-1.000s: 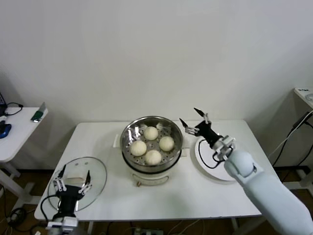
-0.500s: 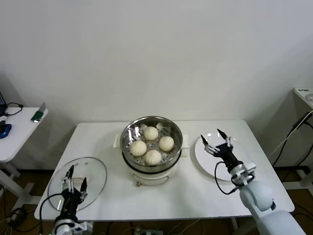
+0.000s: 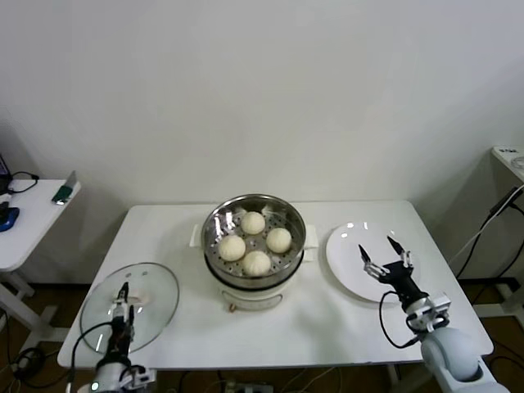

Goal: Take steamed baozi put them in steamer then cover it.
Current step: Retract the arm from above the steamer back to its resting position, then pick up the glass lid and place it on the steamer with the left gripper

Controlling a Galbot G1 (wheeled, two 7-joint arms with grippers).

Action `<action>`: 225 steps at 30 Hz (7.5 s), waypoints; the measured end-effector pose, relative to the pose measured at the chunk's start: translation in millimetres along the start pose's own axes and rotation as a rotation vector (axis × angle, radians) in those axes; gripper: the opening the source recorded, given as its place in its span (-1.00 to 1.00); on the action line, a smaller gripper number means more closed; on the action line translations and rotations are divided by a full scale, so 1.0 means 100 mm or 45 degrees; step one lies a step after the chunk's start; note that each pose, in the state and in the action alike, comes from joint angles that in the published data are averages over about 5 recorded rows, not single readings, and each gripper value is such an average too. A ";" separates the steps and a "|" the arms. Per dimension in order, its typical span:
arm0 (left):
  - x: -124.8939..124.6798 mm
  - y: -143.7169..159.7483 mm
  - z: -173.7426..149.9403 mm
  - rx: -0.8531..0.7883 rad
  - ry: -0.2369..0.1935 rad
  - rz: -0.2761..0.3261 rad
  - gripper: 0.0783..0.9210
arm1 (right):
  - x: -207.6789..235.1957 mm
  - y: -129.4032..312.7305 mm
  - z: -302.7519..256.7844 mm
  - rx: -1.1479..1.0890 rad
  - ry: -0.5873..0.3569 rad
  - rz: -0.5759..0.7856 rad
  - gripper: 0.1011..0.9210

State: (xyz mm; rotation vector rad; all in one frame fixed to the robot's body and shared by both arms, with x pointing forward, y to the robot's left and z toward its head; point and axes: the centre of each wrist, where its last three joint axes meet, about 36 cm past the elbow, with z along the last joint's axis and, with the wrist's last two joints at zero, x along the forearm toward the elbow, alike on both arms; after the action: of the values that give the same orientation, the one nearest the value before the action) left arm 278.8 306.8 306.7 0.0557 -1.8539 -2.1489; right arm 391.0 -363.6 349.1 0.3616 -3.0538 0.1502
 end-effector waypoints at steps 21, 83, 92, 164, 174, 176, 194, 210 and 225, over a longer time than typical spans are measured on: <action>-0.69 -0.38 0.18 -0.122 0.051 -0.048 0.77 | 0.13 -0.03 0.10 0.018 0.055 0.005 0.76; -0.22 1.36 0.36 0.152 -0.048 -0.453 -0.82 | -0.35 -0.06 0.36 0.094 0.088 -0.043 0.76; -0.22 1.65 -0.09 0.161 -0.139 -0.429 -0.82 | -0.52 -0.05 0.38 0.098 0.084 -0.046 0.76; -0.83 1.89 -2.76 0.176 -0.242 -0.135 -0.82 | -0.58 -0.16 0.50 0.174 0.088 -0.030 0.76; -0.85 1.86 -2.79 0.179 -0.247 -0.144 -0.82 | -0.57 -0.17 0.51 0.177 0.091 -0.029 0.76; -0.84 1.86 -2.80 0.179 -0.250 -0.148 -0.82 | -0.57 -0.17 0.51 0.178 0.091 -0.029 0.76; -0.82 1.80 -2.83 0.189 -0.261 -0.149 -0.75 | -0.56 -0.19 0.52 0.183 0.095 -0.024 0.76; -0.66 1.87 -2.48 0.225 -0.285 -0.148 0.32 | -0.55 -0.25 0.40 0.185 0.187 -0.004 0.76; -0.20 1.99 -1.95 0.379 -0.325 -0.195 0.77 | -0.55 -0.32 0.32 0.178 0.236 0.016 0.76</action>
State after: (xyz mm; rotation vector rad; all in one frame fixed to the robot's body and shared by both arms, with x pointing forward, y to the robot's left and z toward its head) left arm 381.5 100.7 464.6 -0.0143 -2.3772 -2.0358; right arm 450.4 -385.3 316.0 0.3165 -2.8703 0.3771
